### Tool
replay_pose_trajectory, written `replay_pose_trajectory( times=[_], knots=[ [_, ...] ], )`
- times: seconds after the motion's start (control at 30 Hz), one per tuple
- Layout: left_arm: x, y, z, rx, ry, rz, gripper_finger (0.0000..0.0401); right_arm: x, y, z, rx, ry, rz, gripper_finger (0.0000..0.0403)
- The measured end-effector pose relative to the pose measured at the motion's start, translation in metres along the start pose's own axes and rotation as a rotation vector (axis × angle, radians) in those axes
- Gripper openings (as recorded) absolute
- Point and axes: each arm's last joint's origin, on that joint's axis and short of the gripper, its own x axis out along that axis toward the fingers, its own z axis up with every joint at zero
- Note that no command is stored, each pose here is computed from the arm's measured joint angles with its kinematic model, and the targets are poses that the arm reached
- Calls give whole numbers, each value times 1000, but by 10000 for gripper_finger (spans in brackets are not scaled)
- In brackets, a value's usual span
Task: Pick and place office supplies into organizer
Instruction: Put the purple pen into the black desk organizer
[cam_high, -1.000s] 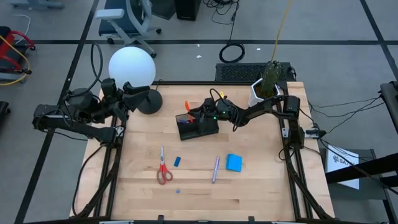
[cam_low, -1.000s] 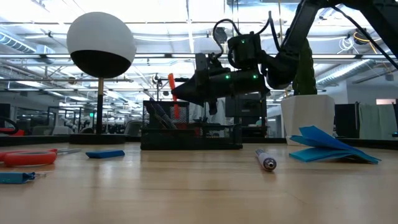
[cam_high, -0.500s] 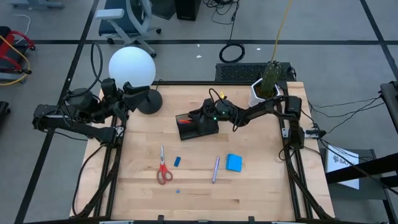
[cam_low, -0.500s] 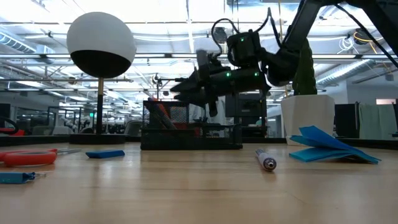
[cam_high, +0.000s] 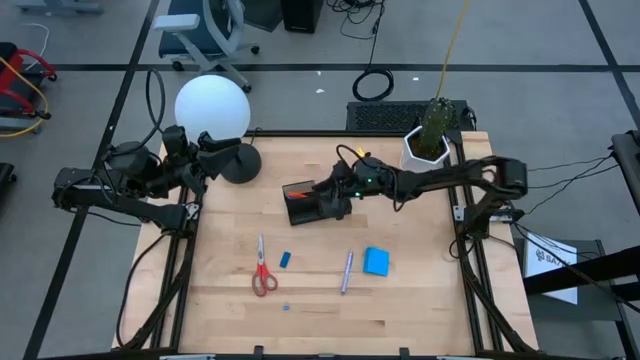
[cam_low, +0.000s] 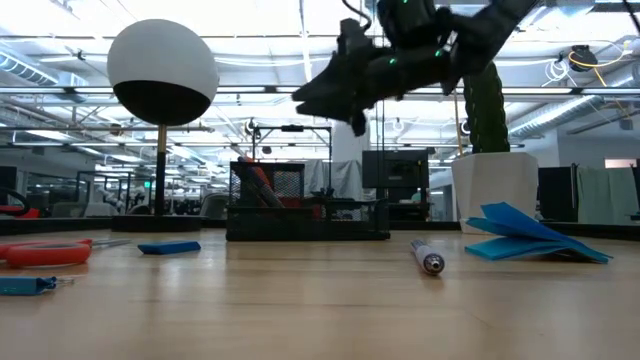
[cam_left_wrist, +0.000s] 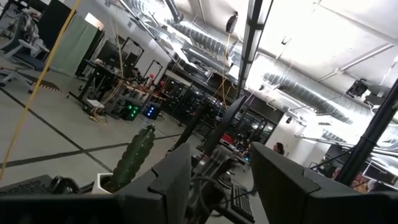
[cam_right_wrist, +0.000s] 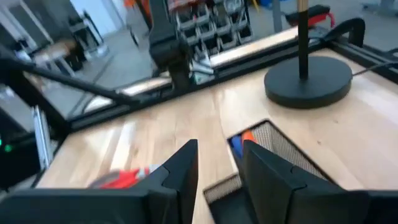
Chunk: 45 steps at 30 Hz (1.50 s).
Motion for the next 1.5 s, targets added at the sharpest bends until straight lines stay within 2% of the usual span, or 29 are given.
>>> replay_pose_trajectory(
  times=[0.23, 0.43, 0.63, 0.93, 1.07, 1.2, 1.37, 1.5],
  knots=[
    [0, 0, 0, 0, 0, 0, 170, -26, 21, 3, -5, 160, -3, 116],
    [0, 0, 0, 0, 1, 0, 170, -35, 41, -6, 38, 272, 14, 116],
    [0, 0, 0, 0, 0, 0, 170, -35, 64, -15, 100, 283, -16, 116],
    [0, 0, 0, 0, 0, 0, 170, -37, 89, -27, 376, 275, -123, 116],
    [0, 0, 0, 0, 0, 0, 170, -41, 96, -38, 540, 306, -238, 116],
    [0, 0, 0, 0, 0, 0, 170, -50, 99, -55, 700, 406, -382, 116],
    [0, 0, 0, 0, 0, 0, 170, -63, 103, -75, 808, 558, -545, 116],
    [0, 0, 0, 0, 0, 0, 170, -68, 111, -81, 803, 628, -543, 116]
  ],
)
